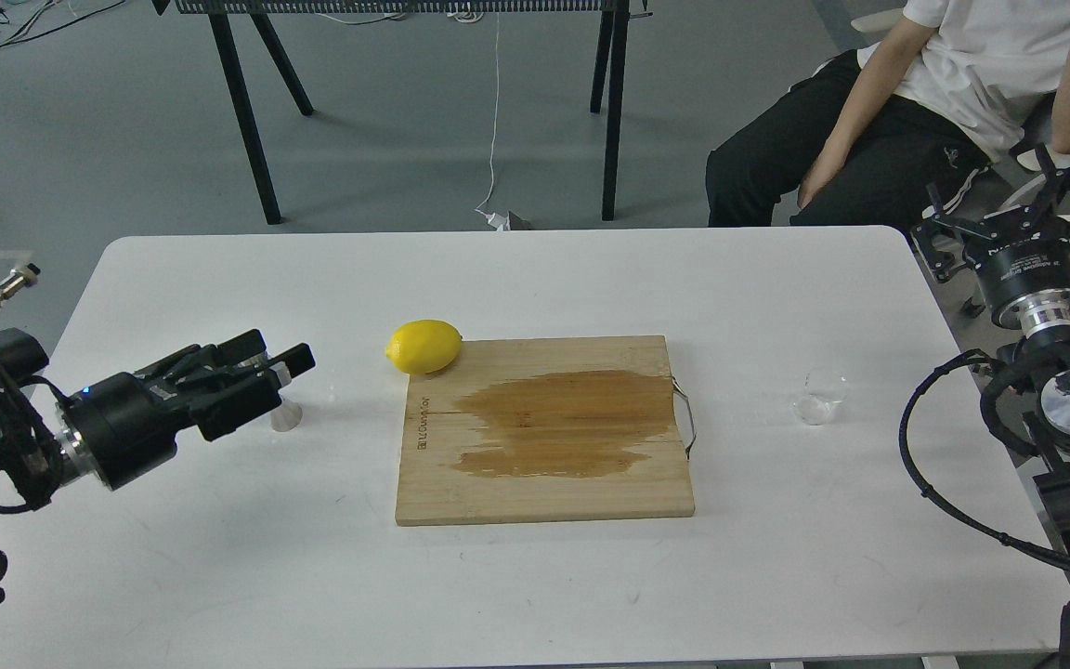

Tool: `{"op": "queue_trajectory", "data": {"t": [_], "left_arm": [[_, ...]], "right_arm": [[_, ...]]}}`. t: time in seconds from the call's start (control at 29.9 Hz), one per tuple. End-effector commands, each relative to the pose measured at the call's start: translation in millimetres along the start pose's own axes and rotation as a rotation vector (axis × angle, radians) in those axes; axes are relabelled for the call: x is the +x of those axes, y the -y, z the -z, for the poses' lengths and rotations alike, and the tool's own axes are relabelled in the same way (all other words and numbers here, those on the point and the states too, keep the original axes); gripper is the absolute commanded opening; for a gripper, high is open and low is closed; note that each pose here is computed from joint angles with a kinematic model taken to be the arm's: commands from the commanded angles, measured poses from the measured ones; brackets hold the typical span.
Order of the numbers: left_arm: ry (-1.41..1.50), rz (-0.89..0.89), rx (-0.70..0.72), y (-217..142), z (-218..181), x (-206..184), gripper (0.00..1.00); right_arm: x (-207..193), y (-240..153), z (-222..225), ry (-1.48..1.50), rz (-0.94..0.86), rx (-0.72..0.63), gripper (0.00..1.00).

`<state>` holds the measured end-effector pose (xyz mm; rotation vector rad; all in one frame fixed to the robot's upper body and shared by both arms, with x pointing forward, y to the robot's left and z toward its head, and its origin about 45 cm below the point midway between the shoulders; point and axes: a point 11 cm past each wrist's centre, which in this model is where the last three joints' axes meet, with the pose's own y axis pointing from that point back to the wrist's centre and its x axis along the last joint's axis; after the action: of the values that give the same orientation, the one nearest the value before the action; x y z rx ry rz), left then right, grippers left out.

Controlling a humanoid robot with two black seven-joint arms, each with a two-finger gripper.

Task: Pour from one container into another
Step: 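Close the left gripper around the metal jigger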

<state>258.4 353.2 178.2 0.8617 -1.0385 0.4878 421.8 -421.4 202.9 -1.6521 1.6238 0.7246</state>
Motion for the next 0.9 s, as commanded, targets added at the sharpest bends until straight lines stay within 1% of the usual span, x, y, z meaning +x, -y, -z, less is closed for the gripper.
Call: {"op": "queue_trajectory", "data": {"t": [0.0, 0.1, 0.17, 0.23, 0.33, 0.64, 0.7, 0.87], "left_arm": [[0.116, 0.086, 0.084, -4, 26, -51, 0.96], [0.13, 0.118, 0.135, -8, 42, -76, 0.95], [0.118, 0.131, 0.159, -6, 48, -91, 0.93], [0.114, 0.126, 0.177, 3, 54, -97, 0.92], [0.101, 0.092, 0.195, 24, 59, -95, 0.91], [0.082, 0.051, 0.243, 57, 67, -95, 0.86], [0.087, 0.031, 0.241, 64, 67, -91, 0.81], [0.096, 0.011, 0.244, 70, 69, -81, 0.72]], "right_arm": [[-3, 1, -1, 0.002, 0.009, -0.002, 1.0], [-4, 1, -1, 0.002, 0.011, -0.002, 1.0], [-4, 1, -2, -0.001, 0.011, -0.004, 1.0], [-4, 1, -1, -0.002, 0.011, -0.003, 1.0], [-3, 1, -1, -0.003, 0.009, -0.004, 1.0], [-3, 0, -1, -0.004, 0.008, -0.004, 1.0], [-4, 1, -2, -0.005, 0.01, -0.008, 1.0], [-2, 0, -2, -0.007, 0.007, -0.009, 1.0]]}}
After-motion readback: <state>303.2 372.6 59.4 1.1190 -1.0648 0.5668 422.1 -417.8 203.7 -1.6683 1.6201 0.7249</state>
